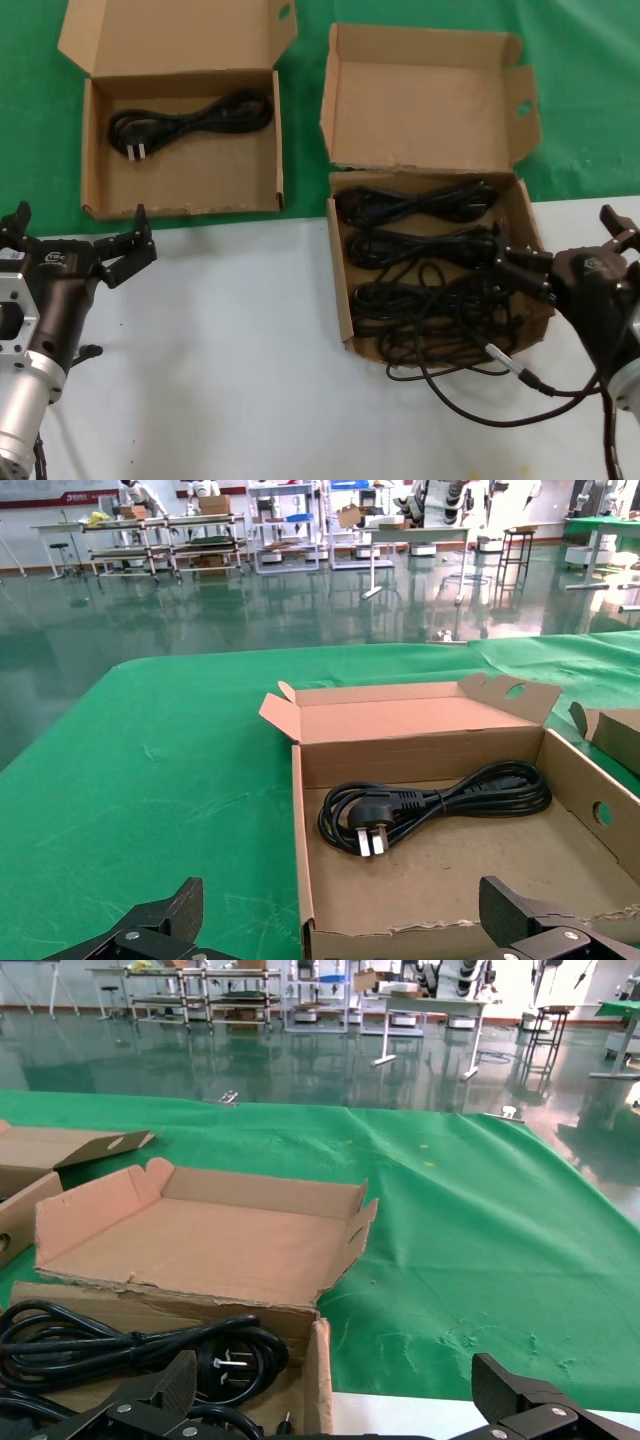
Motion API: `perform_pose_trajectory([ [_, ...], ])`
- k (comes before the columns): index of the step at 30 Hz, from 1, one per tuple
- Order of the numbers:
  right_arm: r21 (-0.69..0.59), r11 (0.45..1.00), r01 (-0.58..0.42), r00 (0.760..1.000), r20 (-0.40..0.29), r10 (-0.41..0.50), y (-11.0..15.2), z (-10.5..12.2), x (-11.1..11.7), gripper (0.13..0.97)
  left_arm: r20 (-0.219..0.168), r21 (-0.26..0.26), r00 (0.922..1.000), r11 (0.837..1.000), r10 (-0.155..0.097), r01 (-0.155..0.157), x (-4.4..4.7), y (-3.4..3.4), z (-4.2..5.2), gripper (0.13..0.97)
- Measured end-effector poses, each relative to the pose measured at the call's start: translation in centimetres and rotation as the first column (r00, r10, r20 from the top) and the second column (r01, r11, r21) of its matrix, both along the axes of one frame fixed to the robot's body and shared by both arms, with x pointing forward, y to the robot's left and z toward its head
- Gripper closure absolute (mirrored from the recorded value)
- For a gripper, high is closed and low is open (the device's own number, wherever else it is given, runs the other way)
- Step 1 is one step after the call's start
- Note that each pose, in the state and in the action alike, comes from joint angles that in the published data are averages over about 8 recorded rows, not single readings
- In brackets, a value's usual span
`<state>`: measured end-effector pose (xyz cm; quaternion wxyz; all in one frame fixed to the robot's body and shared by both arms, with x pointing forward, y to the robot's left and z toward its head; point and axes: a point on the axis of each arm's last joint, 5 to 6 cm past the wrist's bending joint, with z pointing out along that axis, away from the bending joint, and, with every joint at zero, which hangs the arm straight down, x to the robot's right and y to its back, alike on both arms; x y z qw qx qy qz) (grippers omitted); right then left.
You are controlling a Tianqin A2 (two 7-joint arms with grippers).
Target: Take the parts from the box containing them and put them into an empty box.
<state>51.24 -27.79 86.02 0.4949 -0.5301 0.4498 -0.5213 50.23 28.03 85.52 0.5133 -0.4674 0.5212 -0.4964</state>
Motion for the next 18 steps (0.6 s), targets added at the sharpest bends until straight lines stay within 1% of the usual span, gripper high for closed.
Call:
perform_pose_trajectory([
  [18,0.0,1.0,0.0,1.0,0.0,0.0,0.0,0.0,0.0,0.13,0.0,0.0,1.0,1.0,0.0,0.0,0.0,0.0,0.0,0.132],
])
